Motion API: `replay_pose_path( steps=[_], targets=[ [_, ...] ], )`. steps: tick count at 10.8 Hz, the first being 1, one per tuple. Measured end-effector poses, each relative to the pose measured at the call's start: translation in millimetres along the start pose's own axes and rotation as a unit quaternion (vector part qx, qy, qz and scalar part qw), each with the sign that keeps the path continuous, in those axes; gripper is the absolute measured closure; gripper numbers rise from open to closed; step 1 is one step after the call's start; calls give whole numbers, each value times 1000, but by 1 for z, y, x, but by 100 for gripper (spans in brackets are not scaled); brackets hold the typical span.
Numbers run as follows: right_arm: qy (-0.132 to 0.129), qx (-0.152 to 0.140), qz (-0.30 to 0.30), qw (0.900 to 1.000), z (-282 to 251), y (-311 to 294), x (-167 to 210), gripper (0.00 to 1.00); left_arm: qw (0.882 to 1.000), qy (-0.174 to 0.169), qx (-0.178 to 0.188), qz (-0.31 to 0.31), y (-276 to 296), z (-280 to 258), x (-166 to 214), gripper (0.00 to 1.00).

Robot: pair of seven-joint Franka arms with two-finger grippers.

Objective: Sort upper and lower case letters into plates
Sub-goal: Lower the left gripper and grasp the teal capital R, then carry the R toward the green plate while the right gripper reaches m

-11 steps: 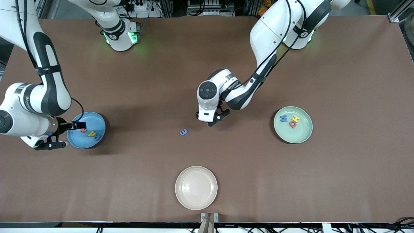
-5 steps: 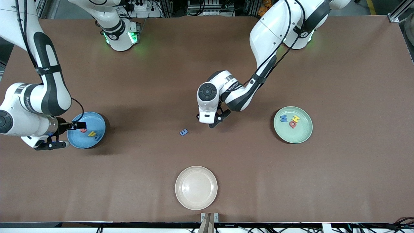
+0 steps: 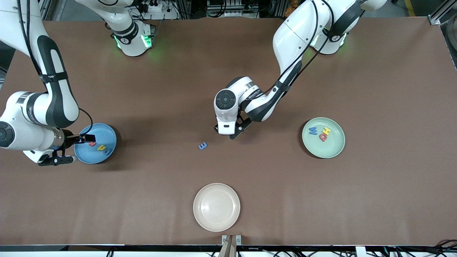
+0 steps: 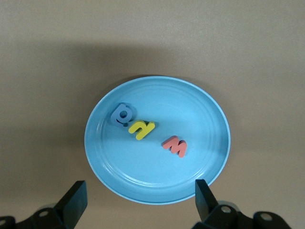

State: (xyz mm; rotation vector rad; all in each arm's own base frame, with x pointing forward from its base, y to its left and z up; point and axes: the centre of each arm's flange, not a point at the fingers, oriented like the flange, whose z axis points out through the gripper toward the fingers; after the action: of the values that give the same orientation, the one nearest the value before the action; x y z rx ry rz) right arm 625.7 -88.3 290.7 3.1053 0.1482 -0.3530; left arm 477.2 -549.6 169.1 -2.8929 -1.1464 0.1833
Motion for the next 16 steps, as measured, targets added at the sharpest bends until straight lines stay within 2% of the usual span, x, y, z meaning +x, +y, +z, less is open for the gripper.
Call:
replay_pose_path(
  steps=[1,2,5,6,10,14,16],
  targets=[
    [0,0,0,1000,0,0,0,0,1000,0,-1,-1,0,0,0,20],
    [0,0,0,1000,0,0,0,0,1000,0,-3,-1,2,-2,0,35],
    [0,0,0,1000,0,0,0,0,1000,0,-5,0,2,-3,-1,38],
    [1,0,-1,1000,0,-2,1,0,1000,0,-6,0,3,-4,-1,42],
    [8,-3,-4,1000,-2,-15,5,0,1000,4,-18,6,5,-4,-4,41],
    [21,-7,27,999,-12,-33,13,0,999,9,-38,13,9,-4,-5,44],
    [25,-10,37,999,-17,-47,17,0,999,10,-40,13,10,-5,-5,59]
  ],
)
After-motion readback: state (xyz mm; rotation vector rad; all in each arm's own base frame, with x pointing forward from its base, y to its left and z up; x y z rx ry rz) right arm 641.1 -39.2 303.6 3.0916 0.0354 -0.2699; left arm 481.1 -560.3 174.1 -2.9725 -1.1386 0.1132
